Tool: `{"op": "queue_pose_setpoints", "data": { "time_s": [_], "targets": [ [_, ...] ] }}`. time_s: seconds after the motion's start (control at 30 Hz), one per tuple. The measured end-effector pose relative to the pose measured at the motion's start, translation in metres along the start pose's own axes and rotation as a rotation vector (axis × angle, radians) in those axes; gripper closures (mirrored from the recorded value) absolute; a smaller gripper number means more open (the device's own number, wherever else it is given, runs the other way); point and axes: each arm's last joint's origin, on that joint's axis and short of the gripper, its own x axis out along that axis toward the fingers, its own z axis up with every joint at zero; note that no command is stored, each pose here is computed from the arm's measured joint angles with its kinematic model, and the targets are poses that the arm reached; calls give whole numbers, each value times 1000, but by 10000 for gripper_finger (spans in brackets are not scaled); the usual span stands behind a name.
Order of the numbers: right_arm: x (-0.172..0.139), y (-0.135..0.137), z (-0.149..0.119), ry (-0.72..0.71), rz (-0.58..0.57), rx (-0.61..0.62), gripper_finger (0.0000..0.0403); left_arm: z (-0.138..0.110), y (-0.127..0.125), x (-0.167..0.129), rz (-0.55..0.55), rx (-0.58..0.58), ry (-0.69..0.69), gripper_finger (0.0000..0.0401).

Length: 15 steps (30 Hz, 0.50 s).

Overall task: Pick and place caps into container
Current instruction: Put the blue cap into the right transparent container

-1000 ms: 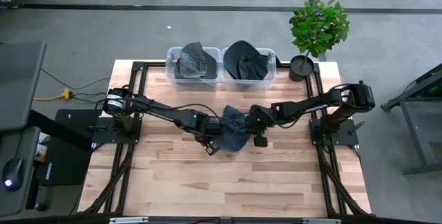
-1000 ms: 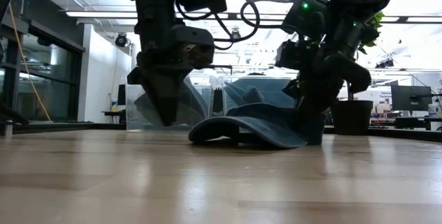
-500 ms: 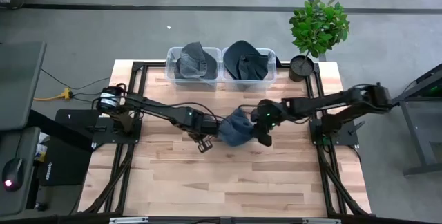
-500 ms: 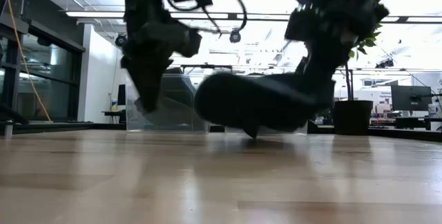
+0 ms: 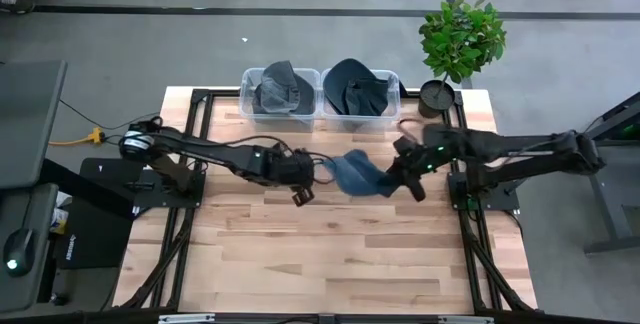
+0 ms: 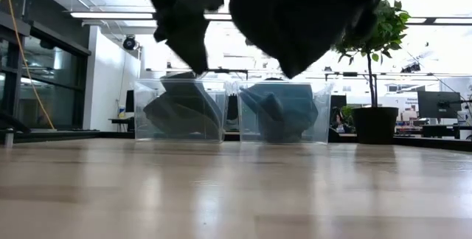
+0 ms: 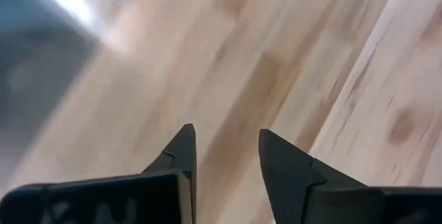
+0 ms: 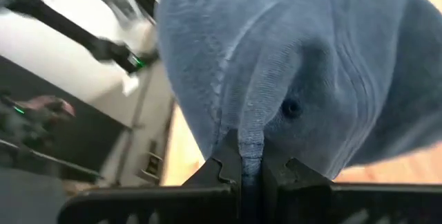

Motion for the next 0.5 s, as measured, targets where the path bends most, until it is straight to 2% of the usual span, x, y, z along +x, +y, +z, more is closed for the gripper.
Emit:
{"op": "queue_pose_setpoints", "data": {
  "time_s": [0.3, 0.5],
  "targets": [
    [-46, 18, 18, -235, 178, 30, 399, 42, -8, -28, -84, 126, -453, 250],
    [-65, 25, 24, -333, 255, 23, 399, 56, -9, -36, -57, 49, -621, 219]
  ]
}}
